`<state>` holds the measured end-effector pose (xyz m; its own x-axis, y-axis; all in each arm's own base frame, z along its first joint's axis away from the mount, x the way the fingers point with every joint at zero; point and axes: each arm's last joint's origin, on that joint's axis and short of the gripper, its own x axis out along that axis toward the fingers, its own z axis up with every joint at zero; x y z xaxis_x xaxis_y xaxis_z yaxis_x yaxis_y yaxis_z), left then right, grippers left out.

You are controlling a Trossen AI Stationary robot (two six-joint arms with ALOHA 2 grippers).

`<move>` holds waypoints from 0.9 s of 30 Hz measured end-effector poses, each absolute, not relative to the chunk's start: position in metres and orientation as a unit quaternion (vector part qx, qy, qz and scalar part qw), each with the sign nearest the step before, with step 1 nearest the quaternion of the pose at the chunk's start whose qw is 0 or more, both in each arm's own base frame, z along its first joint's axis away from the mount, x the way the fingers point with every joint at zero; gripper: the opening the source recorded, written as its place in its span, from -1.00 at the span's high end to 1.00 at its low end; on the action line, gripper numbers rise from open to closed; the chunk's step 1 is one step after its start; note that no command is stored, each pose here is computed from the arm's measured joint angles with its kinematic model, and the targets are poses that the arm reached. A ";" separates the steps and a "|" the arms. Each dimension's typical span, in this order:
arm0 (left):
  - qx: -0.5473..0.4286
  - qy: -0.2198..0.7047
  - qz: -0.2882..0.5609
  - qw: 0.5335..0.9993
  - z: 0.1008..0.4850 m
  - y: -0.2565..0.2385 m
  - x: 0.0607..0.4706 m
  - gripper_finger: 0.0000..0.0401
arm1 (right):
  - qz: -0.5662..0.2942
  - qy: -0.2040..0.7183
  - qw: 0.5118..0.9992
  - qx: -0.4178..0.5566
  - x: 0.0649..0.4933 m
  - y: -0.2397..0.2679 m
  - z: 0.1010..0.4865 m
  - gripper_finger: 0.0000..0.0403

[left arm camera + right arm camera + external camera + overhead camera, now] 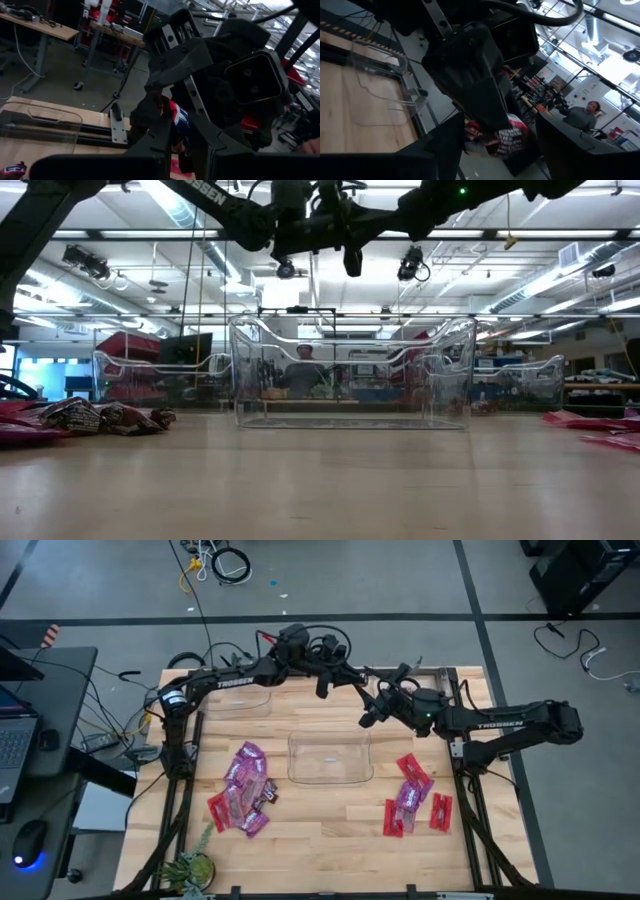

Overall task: Sort candy
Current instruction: Put the brown chocolate bar into the top right transparent bin

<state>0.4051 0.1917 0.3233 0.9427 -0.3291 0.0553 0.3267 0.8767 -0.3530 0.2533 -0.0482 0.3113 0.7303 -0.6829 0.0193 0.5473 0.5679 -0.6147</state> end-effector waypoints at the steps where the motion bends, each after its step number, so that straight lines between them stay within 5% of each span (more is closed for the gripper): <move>1: -0.180 0.004 -0.173 0.968 0.323 0.191 0.405 0.76 | -0.347 0.113 0.880 -0.305 0.253 -0.048 0.311 -0.11; 13: -0.133 0.001 -0.187 0.973 0.322 0.187 0.407 0.49 | -0.338 0.127 0.883 -0.300 0.254 -0.047 0.308 0.41; 27: -0.071 -0.044 -0.172 0.982 0.338 0.223 0.380 0.16 | -0.432 0.153 0.841 -0.286 0.247 -0.055 0.311 0.45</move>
